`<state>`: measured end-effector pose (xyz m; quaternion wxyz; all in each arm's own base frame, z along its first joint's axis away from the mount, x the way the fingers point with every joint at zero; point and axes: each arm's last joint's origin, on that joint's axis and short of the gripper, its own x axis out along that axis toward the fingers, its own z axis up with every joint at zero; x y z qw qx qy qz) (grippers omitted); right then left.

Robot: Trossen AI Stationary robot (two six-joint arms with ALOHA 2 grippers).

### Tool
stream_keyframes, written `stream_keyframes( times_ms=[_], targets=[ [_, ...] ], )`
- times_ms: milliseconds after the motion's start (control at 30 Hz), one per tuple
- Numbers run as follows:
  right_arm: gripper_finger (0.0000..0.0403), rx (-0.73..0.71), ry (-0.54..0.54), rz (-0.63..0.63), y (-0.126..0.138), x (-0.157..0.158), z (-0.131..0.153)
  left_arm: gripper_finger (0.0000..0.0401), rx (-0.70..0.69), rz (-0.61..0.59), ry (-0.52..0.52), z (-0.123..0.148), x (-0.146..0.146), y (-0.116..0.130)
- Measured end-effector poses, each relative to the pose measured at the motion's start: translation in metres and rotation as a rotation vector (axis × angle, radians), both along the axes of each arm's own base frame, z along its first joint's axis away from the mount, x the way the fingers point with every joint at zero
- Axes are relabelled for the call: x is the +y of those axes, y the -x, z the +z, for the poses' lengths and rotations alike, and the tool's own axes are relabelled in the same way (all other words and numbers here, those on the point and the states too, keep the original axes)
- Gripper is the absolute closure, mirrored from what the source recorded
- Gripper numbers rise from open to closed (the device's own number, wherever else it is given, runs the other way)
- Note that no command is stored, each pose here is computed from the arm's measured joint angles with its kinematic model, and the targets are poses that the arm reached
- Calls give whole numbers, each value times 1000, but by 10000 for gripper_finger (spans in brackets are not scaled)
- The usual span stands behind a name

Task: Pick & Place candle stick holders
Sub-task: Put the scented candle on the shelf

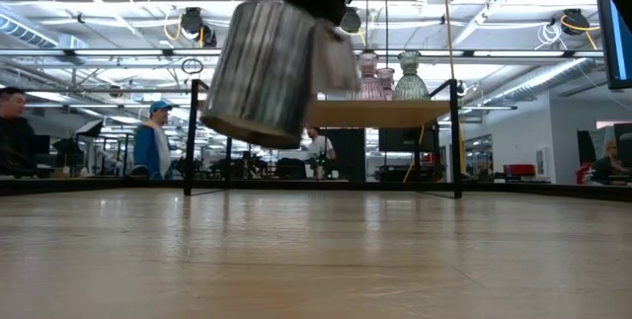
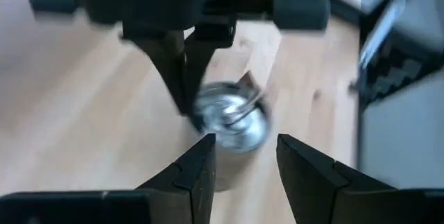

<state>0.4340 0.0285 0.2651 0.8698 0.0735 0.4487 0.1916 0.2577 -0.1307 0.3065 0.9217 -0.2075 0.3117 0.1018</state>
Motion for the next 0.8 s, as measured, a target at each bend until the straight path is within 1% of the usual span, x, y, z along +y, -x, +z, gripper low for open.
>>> stream_keyframes(
  times_ms=[67, 133, 300, 433, 600, 800],
  targets=[
    [403, -20, 52, -27, -1, 0, 0, 247, -11, 92, 118, 0, 0, 0],
    [403, -38, 104, -59, -3, 1, 1, 247, -13, 165, 203, -3, -2, -3],
    [403, -106, 168, -118, -8, 6, 9, 247, -24, 284, 348, -5, -5, -4],
    [403, -146, 223, -151, -10, 12, 18, 247, 17, 355, 388, -14, -7, -4],
    [403, -211, 236, -162, -12, 20, 27, 247, 53, 424, 408, -21, -7, -4],
    [403, -216, 254, -172, -11, 25, 28, 247, 72, 503, 459, -23, -5, -1]
  ],
)
